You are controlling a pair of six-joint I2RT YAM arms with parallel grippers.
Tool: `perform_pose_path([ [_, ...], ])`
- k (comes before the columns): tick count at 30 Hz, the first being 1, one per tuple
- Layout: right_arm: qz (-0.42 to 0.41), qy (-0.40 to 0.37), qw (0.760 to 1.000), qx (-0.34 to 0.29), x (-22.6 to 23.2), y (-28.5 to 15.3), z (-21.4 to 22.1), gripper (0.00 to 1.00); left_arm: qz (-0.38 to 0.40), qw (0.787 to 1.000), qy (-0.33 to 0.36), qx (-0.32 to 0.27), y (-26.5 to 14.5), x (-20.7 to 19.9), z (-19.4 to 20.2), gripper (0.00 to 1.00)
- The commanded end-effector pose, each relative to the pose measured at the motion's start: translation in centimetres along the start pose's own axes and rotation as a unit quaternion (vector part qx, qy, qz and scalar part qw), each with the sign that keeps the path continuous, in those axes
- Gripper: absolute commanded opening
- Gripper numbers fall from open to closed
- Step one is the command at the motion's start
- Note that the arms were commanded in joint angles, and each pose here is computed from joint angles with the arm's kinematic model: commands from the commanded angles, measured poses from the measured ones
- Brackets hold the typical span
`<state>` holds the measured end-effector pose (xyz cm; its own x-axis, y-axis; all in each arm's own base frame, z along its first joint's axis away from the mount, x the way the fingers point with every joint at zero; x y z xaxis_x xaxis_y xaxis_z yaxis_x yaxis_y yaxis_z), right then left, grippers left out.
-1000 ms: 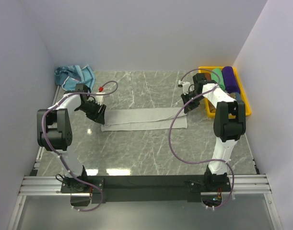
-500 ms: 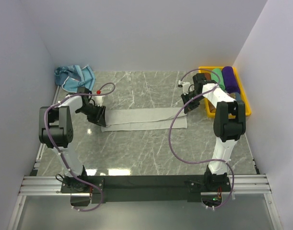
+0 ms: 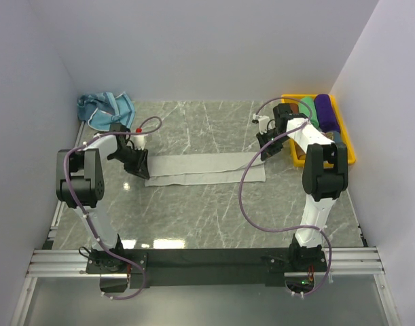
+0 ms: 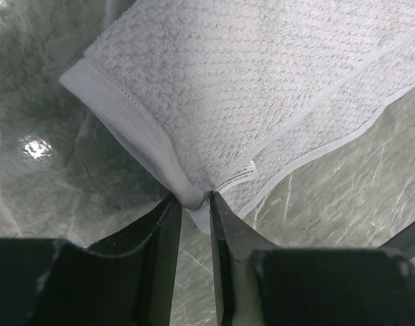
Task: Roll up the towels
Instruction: Fold the towel
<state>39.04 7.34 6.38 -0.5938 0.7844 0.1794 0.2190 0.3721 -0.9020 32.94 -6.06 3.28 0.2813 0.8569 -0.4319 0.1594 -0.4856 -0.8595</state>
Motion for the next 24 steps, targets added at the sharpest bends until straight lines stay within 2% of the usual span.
perform_pose_path([
  [1, 0.004, -0.011, 1.000, -0.025, 0.16, -1.42, -1.72, 0.00, 0.009, 1.000, 0.003, -0.024, -0.51, -0.35, -1.80, 0.29],
  [10, 0.002, -0.013, 1.000, -0.028, 0.26, -1.56, -2.03, 0.00, 0.004, 1.000, 0.002, -0.027, -1.05, -0.31, -2.66, 0.31],
  [17, 0.000, -0.011, 1.000, -0.028, 0.28, -1.48, -2.05, 0.00, 0.009, 1.000, 0.001, -0.018, -0.68, -0.23, -2.46, 0.25],
  [20, 0.000, -0.011, 1.000, -0.029, 0.26, -1.52, -2.20, 0.00, 0.012, 1.000, 0.000, -0.013, -0.54, -0.30, -2.05, 0.19],
  [22, -0.001, -0.008, 1.000, -0.028, 0.30, -1.54, -2.18, 0.00, 0.015, 1.000, 0.000, -0.013, -0.64, -0.46, -1.96, 0.09],
  [23, -0.001, -0.008, 1.000, -0.028, 0.34, -1.68, -2.22, 0.00, 0.017, 1.000, -0.002, -0.012, -0.68, -0.56, -1.89, 0.01],
  [24, -0.001, -0.009, 1.000, -0.028, 0.37, -1.71, -2.17, 0.00, 0.020, 1.000, -0.006, -0.009, -0.83, -0.74, -1.76, 0.01],
])
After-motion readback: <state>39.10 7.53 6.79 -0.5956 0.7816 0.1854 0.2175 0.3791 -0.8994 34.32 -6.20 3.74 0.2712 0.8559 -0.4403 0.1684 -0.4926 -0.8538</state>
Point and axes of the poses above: each gripper's point midway between its finger pads, its own y axis out along the fingers, its own x axis along the line the jaws close on, z = x × y, the point moved 1 cm from there along -y, back along the fingers, and after that the axes turned 3 degrees about -y, right-handed, at the moved point
